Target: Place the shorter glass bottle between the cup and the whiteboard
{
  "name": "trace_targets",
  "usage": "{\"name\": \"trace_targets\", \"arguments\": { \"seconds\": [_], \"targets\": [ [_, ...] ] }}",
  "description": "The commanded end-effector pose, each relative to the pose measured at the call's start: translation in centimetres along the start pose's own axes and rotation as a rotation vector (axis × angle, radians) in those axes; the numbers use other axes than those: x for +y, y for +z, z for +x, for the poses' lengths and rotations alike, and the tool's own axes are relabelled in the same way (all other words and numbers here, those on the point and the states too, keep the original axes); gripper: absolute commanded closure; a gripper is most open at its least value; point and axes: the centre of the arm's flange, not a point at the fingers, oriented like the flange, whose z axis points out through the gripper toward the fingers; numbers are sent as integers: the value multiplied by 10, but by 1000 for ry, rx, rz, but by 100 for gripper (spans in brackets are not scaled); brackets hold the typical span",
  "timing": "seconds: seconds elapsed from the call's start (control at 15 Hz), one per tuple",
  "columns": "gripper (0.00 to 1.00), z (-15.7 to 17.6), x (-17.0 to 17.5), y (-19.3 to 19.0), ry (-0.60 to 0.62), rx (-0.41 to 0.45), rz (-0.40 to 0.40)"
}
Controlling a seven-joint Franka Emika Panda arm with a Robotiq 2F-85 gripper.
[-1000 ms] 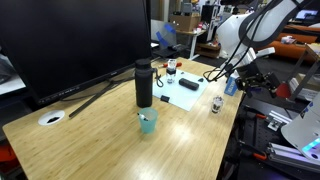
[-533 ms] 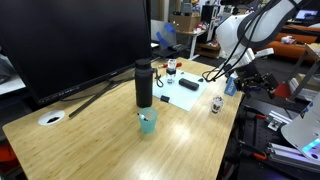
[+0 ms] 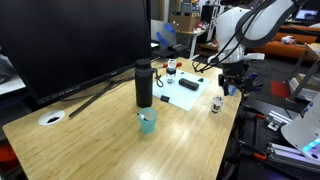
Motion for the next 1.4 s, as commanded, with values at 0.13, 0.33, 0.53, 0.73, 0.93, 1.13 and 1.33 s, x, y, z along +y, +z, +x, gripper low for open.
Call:
{"name": "trace_targets", "arguments": {
  "seconds": [0.13,0.33,0.53,0.73,0.93,1.13,1.33],
  "targets": [
    [0,7,8,10,130,81,-160],
    [0,13,17,16,175,96,-243],
    [0,14,23,24,218,77,-284],
    [0,10,26,32,251,46,-304],
    [0,7,29,40,272,18,-303],
    [27,7,30,45,275,7,-293],
    [40,7,31,49,268,-3,-284]
  ]
}}
